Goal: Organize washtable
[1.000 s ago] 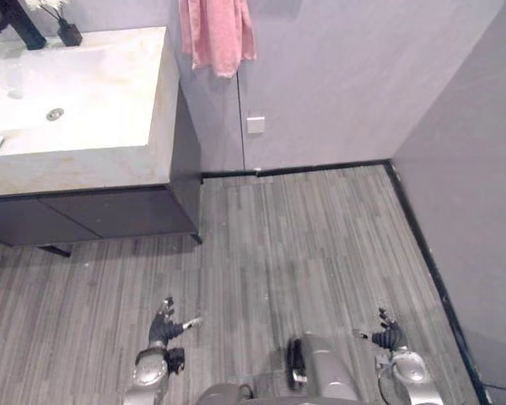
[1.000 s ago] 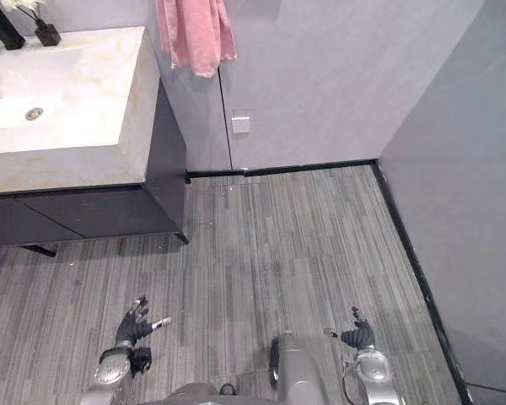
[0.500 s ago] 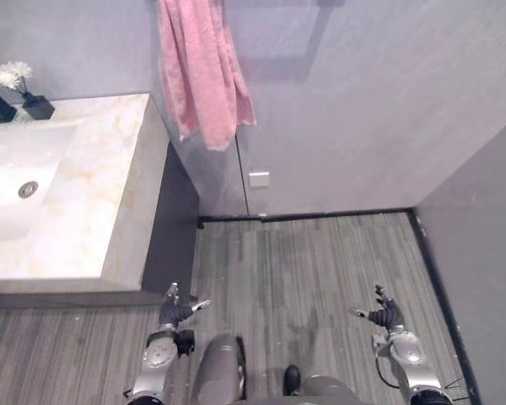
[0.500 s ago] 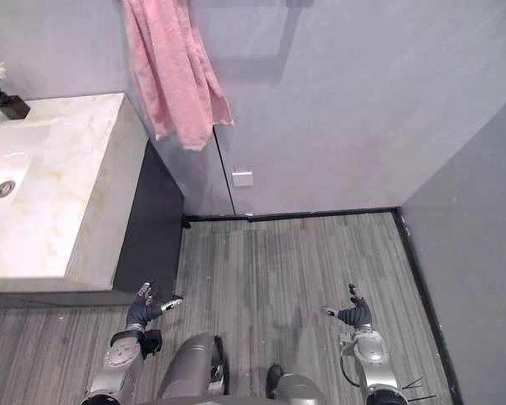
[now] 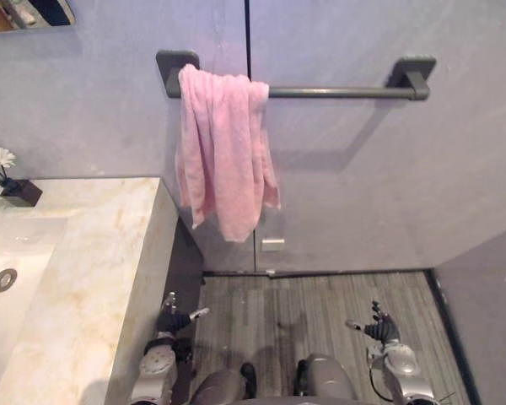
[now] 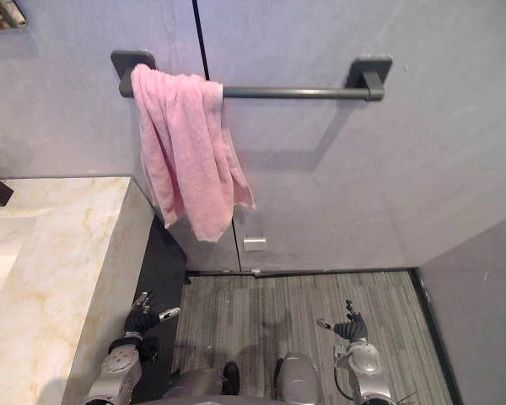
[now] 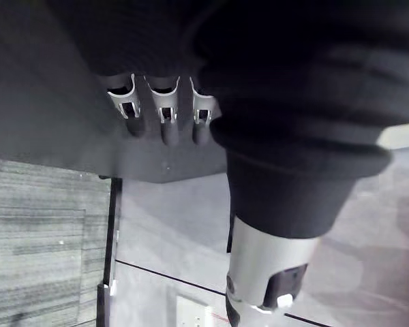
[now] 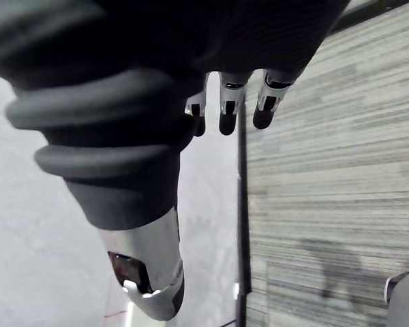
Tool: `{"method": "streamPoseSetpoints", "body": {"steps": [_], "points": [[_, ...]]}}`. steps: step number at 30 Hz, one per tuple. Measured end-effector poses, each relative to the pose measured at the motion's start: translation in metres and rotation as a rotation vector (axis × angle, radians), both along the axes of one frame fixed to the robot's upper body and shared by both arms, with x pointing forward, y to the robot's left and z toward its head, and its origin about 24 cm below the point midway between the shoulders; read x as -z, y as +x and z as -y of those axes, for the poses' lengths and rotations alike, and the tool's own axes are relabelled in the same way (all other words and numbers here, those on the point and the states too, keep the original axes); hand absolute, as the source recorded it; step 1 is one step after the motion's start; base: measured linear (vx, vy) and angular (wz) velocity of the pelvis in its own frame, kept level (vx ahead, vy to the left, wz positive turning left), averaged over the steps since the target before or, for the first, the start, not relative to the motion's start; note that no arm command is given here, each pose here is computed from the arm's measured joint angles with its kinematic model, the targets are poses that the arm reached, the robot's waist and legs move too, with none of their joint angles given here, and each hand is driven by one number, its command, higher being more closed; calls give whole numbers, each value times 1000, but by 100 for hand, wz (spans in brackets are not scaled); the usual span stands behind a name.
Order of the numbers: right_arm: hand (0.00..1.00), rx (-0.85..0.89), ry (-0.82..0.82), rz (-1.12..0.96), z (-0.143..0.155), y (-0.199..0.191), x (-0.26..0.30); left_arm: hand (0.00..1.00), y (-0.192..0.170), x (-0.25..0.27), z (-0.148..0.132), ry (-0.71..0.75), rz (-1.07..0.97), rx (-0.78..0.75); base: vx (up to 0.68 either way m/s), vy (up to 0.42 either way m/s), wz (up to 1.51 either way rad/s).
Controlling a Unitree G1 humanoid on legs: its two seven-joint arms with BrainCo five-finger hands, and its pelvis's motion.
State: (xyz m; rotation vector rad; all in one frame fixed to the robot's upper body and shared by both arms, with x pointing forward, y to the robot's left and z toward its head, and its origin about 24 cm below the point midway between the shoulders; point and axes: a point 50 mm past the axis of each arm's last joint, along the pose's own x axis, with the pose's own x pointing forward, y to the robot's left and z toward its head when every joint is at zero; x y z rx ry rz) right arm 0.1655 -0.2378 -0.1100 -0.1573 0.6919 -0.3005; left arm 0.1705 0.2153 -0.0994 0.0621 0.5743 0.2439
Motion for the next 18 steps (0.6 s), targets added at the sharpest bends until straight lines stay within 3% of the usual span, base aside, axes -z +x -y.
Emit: {"method": "streamPoseSetpoints", "body": {"steps": [9,12,18], "points": [[0,44,40,-64,-7,-28,13,0,-9,10,20,-78,-33,-37,282,-153,16],[0,81,8,-50,5,-26,9,0,-4,5,21,-86,-5,-38,188,92,-20],[0,110,28,-93,2,-42,17,0,-13,6,10,-54,-22,-39,72,106,2]]}}
